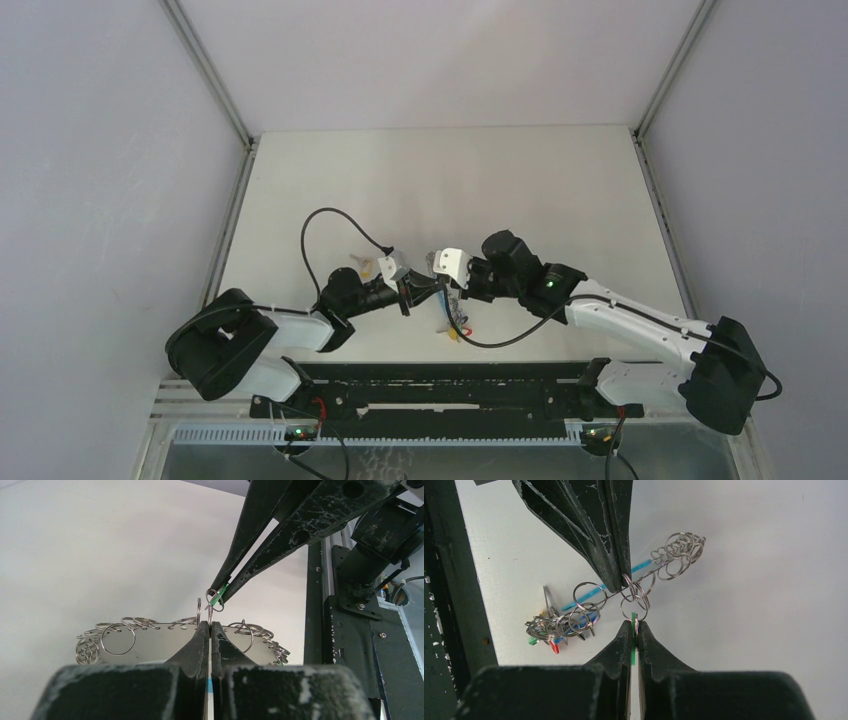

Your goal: Put the keys on the keyring

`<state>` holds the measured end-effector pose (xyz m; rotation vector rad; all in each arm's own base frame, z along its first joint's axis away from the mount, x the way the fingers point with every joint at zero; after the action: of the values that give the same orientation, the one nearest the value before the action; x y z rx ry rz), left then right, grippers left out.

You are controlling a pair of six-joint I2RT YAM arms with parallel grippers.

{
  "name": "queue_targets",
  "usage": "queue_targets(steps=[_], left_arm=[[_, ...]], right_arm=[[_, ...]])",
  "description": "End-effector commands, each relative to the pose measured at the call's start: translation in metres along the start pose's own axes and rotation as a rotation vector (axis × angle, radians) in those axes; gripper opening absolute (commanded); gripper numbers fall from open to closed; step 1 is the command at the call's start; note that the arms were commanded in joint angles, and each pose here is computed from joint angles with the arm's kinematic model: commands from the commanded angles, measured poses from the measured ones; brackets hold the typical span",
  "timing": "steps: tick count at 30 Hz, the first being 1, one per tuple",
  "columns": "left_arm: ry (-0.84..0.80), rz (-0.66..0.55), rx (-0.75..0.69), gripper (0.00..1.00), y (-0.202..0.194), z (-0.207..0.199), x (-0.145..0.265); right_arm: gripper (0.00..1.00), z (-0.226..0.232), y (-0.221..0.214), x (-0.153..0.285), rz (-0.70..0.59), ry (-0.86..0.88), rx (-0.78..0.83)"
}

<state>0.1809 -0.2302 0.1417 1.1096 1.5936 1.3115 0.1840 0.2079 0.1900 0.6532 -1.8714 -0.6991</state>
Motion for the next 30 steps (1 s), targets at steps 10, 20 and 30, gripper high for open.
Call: queue_targets(steps=[10,20,30], left_arm=[[-0.021,-0.114,-0.077,0.0,0.026,-0.002,-0.006],[-0.033,-0.127,-0.078,0.0,0.027,-0.003,-0.006],[-0.041,-0.133,-0.076,0.0,0.027,-0.004,-0.005]], right_arm=[[0.0,-0.001,-0.009,-0.01,0.024,0.021,-0.04],[0.0,-0.002,-0.012,-0.019,0.038,0.068,-0.066],[0.0,-0.001,-0.004,-0.023,0.041,0.132,-0.09]])
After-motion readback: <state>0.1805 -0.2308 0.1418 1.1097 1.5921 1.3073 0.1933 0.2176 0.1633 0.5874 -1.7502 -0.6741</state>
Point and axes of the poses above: each gripper's point midway between its finger pads, its own x axis back along the fingers, its own z axis along the line the jaws close on, y = z × x, the point moved 8 cm from there along x, back along the fingers, and after that the axes turned 2 degrees about x, right-handed, at the moved point
